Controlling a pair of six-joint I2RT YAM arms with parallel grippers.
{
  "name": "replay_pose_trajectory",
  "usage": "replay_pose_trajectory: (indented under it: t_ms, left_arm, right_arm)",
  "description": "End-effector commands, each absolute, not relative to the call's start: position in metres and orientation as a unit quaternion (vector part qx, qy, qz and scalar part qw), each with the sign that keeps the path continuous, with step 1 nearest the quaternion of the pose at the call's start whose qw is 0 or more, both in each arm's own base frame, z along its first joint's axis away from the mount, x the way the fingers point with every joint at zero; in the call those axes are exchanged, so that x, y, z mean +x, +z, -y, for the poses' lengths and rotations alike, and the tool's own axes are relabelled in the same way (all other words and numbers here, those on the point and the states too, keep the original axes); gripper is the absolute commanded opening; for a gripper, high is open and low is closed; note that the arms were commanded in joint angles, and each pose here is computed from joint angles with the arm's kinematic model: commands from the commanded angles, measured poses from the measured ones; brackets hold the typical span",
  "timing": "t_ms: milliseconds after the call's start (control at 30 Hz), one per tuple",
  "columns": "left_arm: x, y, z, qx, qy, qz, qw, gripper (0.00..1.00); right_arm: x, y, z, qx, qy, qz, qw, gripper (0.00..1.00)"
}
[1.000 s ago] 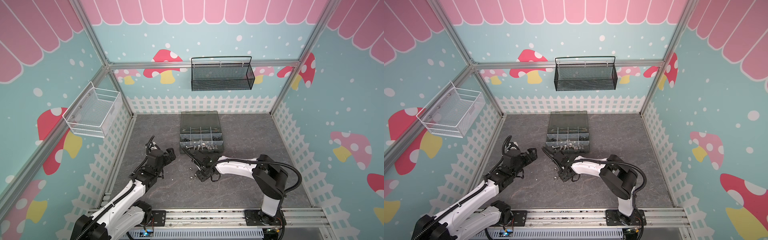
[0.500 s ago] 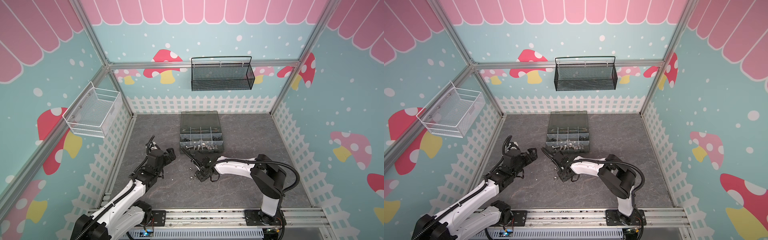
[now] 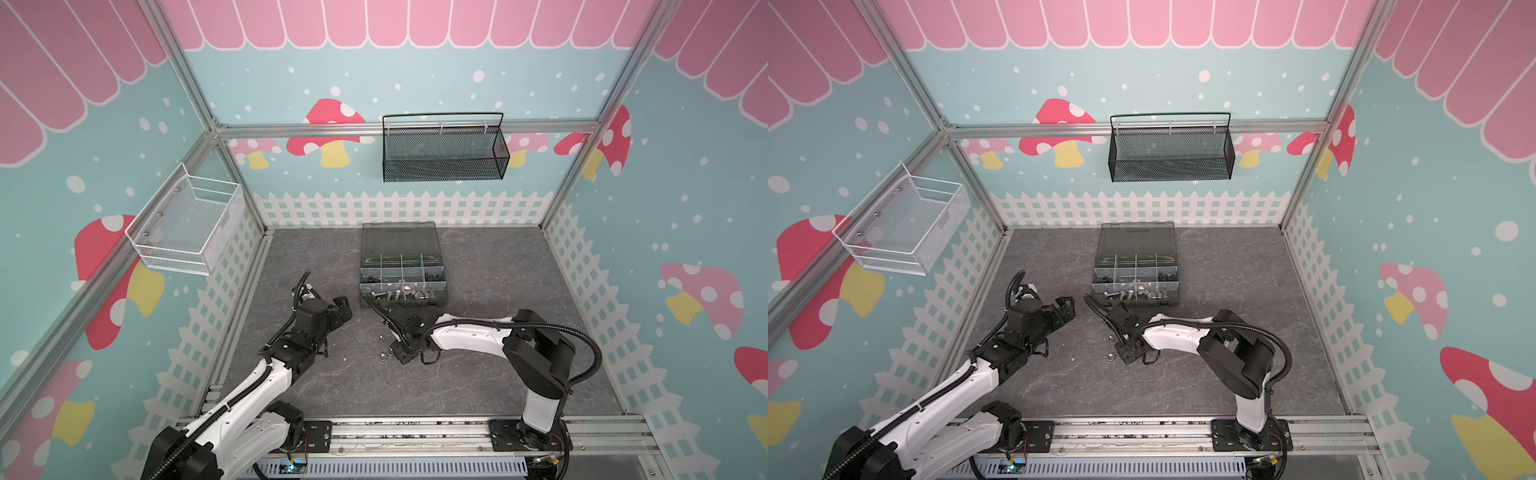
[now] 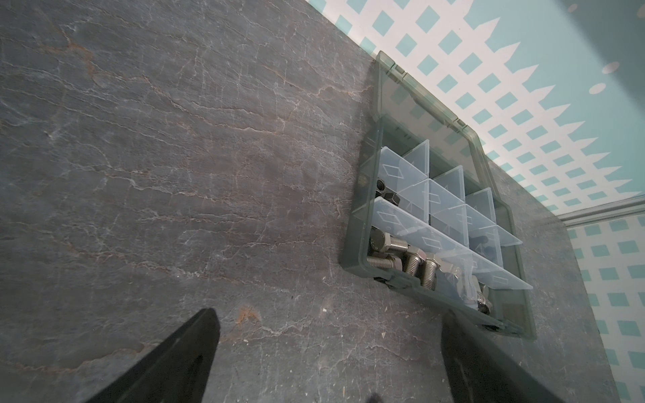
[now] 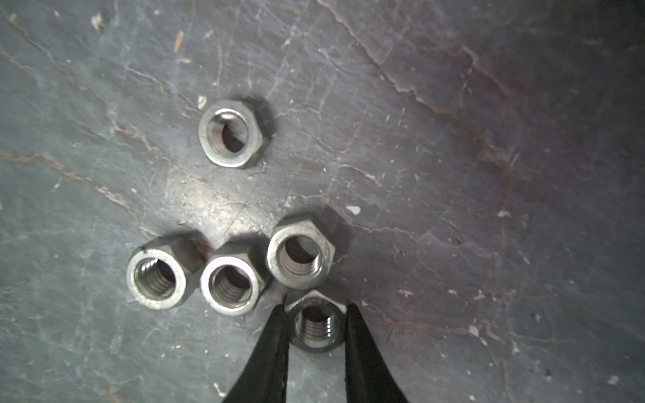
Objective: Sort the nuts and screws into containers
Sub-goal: 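Lower the right gripper and close it on a silver hex nut, then carry the silver hex nut with the right gripper over the black-nut compartment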
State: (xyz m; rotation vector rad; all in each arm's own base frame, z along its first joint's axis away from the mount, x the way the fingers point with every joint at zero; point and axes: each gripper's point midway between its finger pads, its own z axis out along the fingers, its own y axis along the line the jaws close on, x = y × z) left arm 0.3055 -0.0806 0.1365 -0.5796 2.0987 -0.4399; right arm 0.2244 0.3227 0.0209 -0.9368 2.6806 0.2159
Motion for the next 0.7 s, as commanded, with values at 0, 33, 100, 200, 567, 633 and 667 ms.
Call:
replay_pose_trajectory:
  t_ms: [0,33,100,200,567,633,667]
  left_arm:
    - [0.307,0.136,0.083,-0.244,-0.188,-0.843,0.440,1.00]
    - [0.308,0.136,0.083,-0.245,-0.188,-0.844,0.439,1.00]
    - [0.308,0.136,0.083,-0.244,-0.188,-0.844,0.439,1.00]
    - [0.307,0.135,0.083,-0.244,-0.189,-0.845,0.436,1.00]
    - [0.306,0.137,0.081,-0.247,-0.187,-0.843,0.441,1.00]
    - [0.306,0.135,0.081,-0.246,-0.186,-0.843,0.440,1.00]
    - [0.306,0.136,0.081,-0.247,-0.186,-0.843,0.440,1.00]
  right_arm:
    - [0.219,0.022,-0.314,-0.320,0.066,-0.934,0.145,0.00]
    - [0.220,0.024,-0.314,-0.320,0.066,-0.933,0.149,0.00]
    - [0.222,0.028,-0.313,-0.317,0.066,-0.933,0.155,0.00]
    - [0.226,0.035,-0.312,-0.314,0.065,-0.933,0.167,0.00]
    - [0.249,0.063,-0.296,-0.282,0.064,-0.934,0.210,0.00]
    - [0.257,0.071,-0.294,-0.274,0.065,-0.933,0.223,0.00]
    - [0.260,0.074,-0.293,-0.269,0.066,-0.933,0.228,0.00]
